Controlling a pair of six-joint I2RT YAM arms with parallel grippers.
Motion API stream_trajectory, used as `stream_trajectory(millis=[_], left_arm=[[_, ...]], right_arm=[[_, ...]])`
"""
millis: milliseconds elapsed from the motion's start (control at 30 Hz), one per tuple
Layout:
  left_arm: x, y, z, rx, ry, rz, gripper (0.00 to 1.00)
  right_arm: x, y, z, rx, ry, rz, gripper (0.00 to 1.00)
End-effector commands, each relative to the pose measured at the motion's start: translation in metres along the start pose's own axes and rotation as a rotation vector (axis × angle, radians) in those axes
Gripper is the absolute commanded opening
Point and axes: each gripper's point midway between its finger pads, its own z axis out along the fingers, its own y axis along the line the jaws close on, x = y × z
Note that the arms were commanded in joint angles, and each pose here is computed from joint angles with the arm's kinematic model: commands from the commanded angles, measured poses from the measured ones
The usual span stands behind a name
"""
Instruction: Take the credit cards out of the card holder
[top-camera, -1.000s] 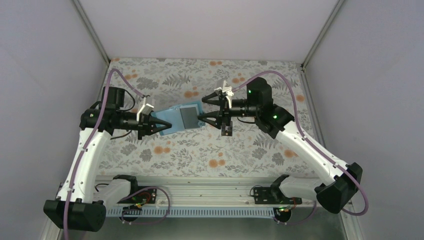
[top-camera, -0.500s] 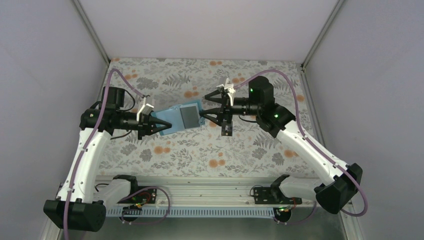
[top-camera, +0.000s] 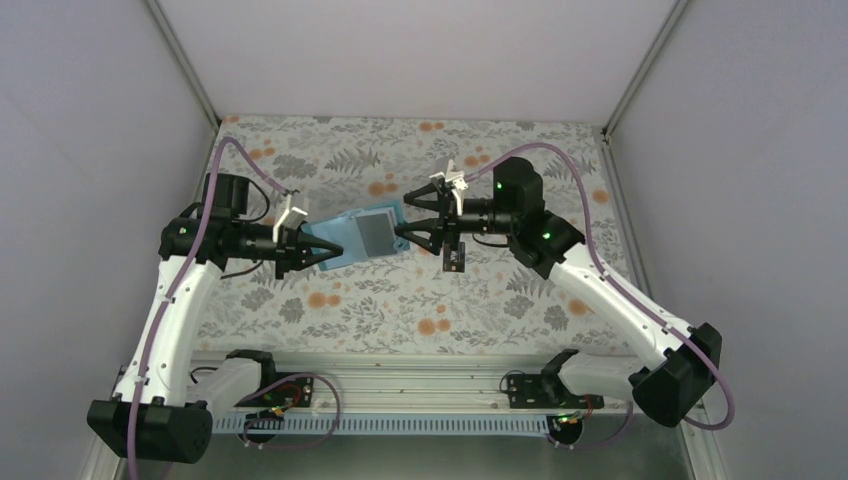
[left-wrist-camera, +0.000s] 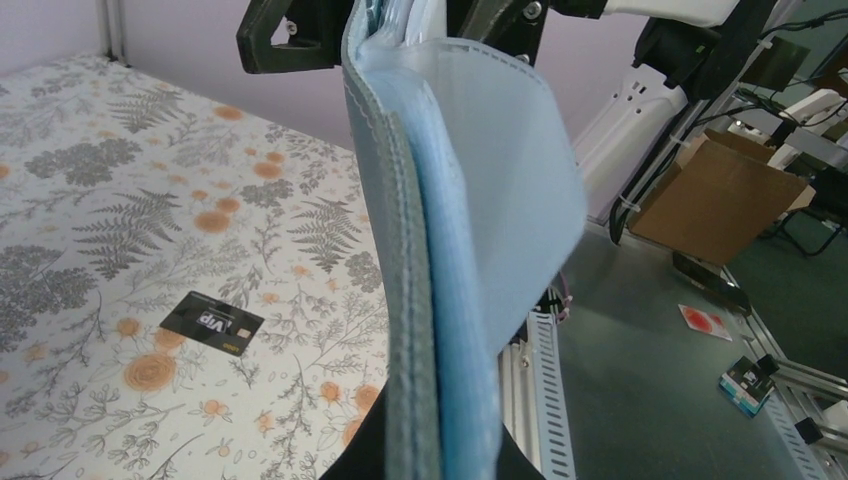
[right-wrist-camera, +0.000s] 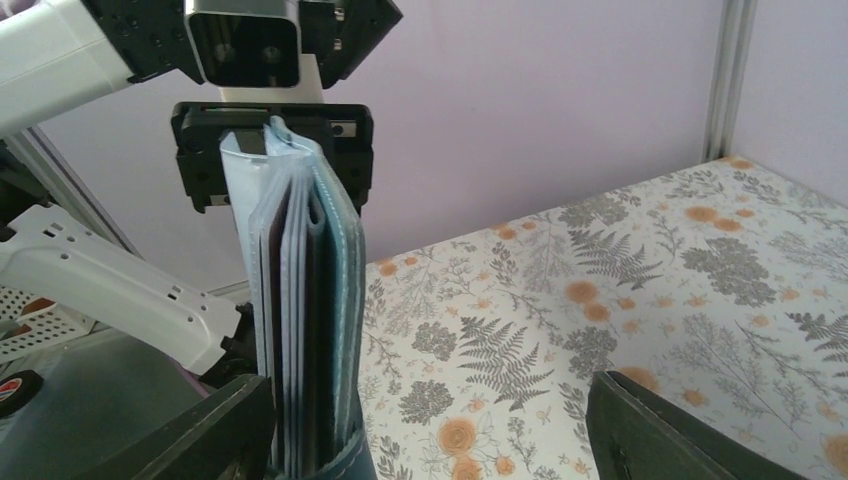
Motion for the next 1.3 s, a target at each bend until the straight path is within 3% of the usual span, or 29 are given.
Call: stream_trajectory(millis=[0, 467, 867, 967, 1100, 1200, 1267], left_arm=[[-0.012, -0.01, -0.003, 0.027, -0.042, 0.071, 0.02], [-0.012, -0.004, -0.003, 0.009, -0.034, 0.058, 0.02], [-0.008, 0.01, -0.002, -0.044, -0.012, 0.021, 0.02], [-0.01, 0.008, -0.002, -0.031, -0.019, 0.027, 0.02], [-0.014, -0.003, -0.003, 0.011, -0.041, 0.056, 0.03], [-0.015, -0.003, -0.003, 0.01, -0.041, 0.062, 0.03], [-0.014, -0.001, -0.003, 0.002, -0.035, 0.059, 0.09]], right_arm=[[-0.003, 0.011, 0.009, -0.041, -0.014, -0.026, 0.8], [-0.002, 0.034, 0.038, -0.107, 0.009, -0.034, 0.8], [-0.011, 0.035, 0.075, -0.003, 0.013, 0.033, 0.79], [-0.011, 0.031, 0.078, 0.021, 0.015, 0.035, 0.71], [-0.015, 0.038, 0.074, -0.003, 0.001, 0.02, 0.45], [-0.017, 0.045, 0.072, -0.037, 0.001, 0.015, 0.34], [-0.017, 0.047, 0.071, -0.043, 0.004, 0.021, 0.26]])
